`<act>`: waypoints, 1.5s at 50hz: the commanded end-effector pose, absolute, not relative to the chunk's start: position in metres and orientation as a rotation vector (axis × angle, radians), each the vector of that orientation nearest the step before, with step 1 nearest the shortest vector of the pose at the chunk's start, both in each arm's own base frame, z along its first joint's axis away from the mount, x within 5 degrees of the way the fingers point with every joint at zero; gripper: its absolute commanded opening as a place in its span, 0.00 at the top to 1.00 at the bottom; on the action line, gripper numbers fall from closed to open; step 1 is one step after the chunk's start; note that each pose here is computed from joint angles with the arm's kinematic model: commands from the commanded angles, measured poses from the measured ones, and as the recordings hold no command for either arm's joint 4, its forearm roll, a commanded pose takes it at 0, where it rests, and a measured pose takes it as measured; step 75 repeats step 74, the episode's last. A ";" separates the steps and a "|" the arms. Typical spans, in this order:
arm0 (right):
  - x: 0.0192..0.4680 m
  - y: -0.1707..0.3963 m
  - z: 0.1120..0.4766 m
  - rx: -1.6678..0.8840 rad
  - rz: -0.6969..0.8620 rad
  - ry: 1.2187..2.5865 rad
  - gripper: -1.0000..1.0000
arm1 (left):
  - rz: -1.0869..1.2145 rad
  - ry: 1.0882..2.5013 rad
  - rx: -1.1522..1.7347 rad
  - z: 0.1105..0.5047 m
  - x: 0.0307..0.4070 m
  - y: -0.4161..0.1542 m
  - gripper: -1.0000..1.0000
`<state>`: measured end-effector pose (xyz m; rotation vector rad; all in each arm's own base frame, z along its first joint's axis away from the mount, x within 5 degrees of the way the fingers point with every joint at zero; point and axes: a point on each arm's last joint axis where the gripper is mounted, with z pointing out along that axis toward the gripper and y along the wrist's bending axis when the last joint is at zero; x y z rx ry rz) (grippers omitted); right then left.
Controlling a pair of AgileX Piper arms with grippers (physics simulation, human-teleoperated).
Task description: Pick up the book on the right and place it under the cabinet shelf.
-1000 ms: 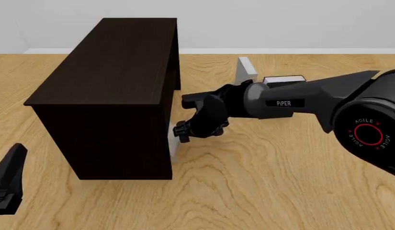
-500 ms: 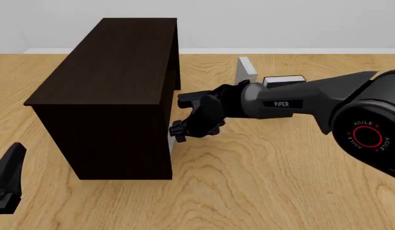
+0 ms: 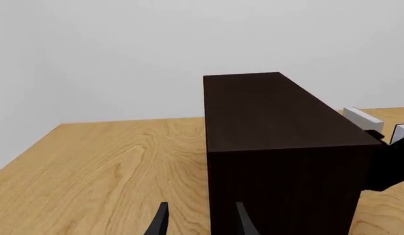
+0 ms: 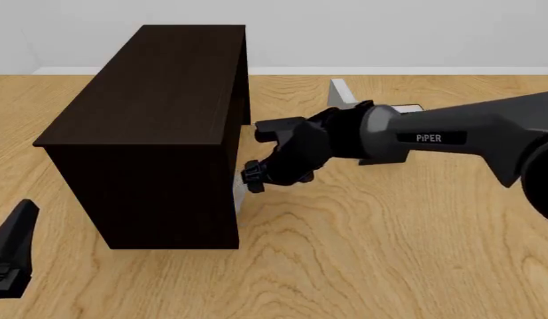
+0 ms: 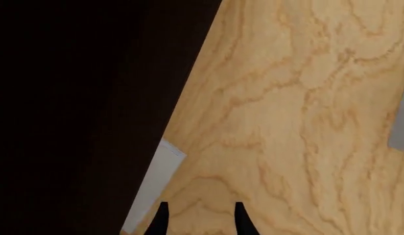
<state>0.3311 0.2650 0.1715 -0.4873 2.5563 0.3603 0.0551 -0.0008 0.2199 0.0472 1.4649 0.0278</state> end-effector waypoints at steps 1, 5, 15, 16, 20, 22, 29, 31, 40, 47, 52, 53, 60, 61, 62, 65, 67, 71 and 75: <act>0.321 0.246 0.190 -0.490 0.357 2.531 0.00 | 0.026 1.464 0.049 0.219 0.055 -0.001 0.00; 0.317 0.238 0.197 -0.493 0.353 2.521 0.00 | 0.025 1.461 0.051 0.220 0.055 -0.001 0.00; 0.301 0.217 0.225 -0.482 0.359 2.479 0.00 | 0.026 1.454 0.050 0.221 0.055 -0.001 0.00; 0.298 0.213 0.229 -0.480 0.359 2.472 0.00 | 0.025 1.453 0.049 0.222 0.055 -0.001 0.00; 0.291 0.205 0.236 -0.473 0.359 2.460 0.00 | 0.024 1.451 0.056 0.221 0.055 -0.001 0.00; 0.287 0.202 0.238 -0.474 0.360 2.455 0.00 | 0.023 1.451 0.054 0.222 0.055 -0.001 0.00; 0.270 0.185 0.260 -0.455 0.371 2.413 0.00 | 0.024 1.448 0.056 0.222 0.055 -0.001 0.00; 0.267 0.177 0.265 -0.442 0.369 2.404 0.00 | 0.024 1.447 0.056 0.223 0.055 -0.001 0.00; 0.247 0.147 0.292 -0.405 0.357 2.335 0.00 | 0.023 1.447 0.057 0.222 0.055 -0.001 0.00; 0.226 0.119 0.315 -0.363 0.343 2.267 0.00 | 0.022 1.449 0.055 0.223 0.055 -0.001 0.00; 0.212 0.103 0.321 -0.294 0.349 2.237 0.00 | 0.020 1.448 0.059 0.222 0.055 -0.002 0.00; 0.207 0.100 0.322 -0.294 0.348 2.228 0.00 | 0.021 1.448 0.060 0.222 0.055 -0.002 0.00; 0.184 0.078 0.334 -0.220 0.347 2.168 0.00 | 0.019 1.449 0.057 0.221 0.055 -0.002 0.00; 0.178 0.076 0.336 -0.214 0.353 2.159 0.00 | 0.020 1.449 0.055 0.220 0.055 -0.001 0.00; 0.176 0.073 0.338 -0.208 0.347 2.150 0.00 | 0.020 1.449 0.055 0.220 0.055 -0.001 0.00; 0.161 0.063 0.345 -0.179 0.346 2.110 0.00 | 0.019 1.450 0.056 0.220 0.055 -0.001 0.00; 0.152 0.057 0.345 -0.173 0.339 2.094 0.00 | 0.018 1.449 0.057 0.219 0.055 -0.002 0.00; 0.136 0.048 0.345 -0.145 0.332 2.068 0.00 | 0.016 1.450 0.060 0.219 0.055 -0.002 0.00; 0.125 0.040 0.347 -0.120 0.320 2.040 0.00 | 0.014 1.450 0.057 0.220 0.055 -0.002 0.00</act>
